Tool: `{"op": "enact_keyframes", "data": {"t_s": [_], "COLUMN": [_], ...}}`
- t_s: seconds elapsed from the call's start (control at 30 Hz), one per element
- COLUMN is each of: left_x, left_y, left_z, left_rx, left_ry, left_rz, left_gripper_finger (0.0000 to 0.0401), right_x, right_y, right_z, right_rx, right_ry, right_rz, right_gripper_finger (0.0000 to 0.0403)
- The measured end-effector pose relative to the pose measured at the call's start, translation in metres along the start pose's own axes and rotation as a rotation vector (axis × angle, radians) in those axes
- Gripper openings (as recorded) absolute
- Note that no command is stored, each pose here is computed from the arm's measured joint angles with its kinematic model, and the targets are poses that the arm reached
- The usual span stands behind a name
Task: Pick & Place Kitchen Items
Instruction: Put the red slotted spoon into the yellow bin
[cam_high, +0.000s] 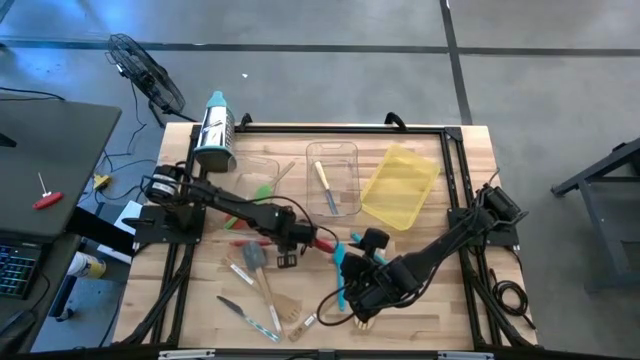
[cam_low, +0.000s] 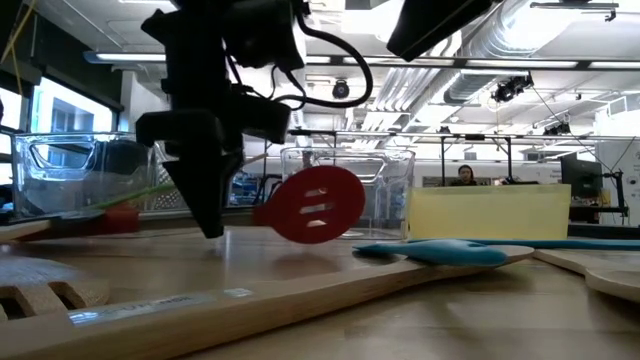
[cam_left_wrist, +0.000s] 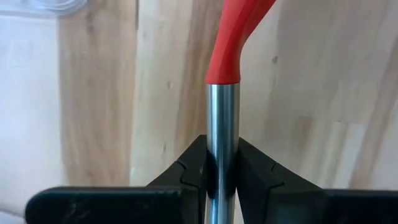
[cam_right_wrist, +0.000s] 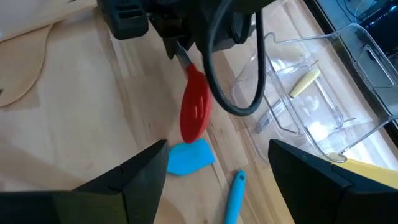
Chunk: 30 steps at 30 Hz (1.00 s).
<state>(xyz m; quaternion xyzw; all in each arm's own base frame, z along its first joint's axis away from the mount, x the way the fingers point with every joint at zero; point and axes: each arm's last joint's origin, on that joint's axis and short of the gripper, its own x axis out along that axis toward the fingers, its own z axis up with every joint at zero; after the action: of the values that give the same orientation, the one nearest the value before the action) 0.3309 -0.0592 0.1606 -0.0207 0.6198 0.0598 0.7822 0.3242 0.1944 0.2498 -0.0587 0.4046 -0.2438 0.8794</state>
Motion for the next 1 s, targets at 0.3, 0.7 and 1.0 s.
{"op": "enact_keyframes", "data": {"t_s": [0.3,0.7,1.0], "left_x": [-0.004,-0.008,-0.010], "left_y": [-0.020,-0.045,-0.052], "left_z": [-0.007,-0.013,-0.010], "left_rx": [0.102,0.188,0.215], "left_ry": [-0.032,-0.129,-0.198], "left_rz": [0.081,0.206,0.228], "left_gripper_finger": [0.0049,0.0049,0.0049], "right_x": [0.000,0.000,-0.001], "right_y": [0.000,0.000,0.001], "right_z": [0.000,0.000,-0.001], "right_rx": [0.007,0.007,0.016], "right_ry": [0.000,0.000,-0.001], "right_rz": [-0.001,-0.001,0.002], "right_gripper_finger": [0.0270,0.0270,0.0270]}}
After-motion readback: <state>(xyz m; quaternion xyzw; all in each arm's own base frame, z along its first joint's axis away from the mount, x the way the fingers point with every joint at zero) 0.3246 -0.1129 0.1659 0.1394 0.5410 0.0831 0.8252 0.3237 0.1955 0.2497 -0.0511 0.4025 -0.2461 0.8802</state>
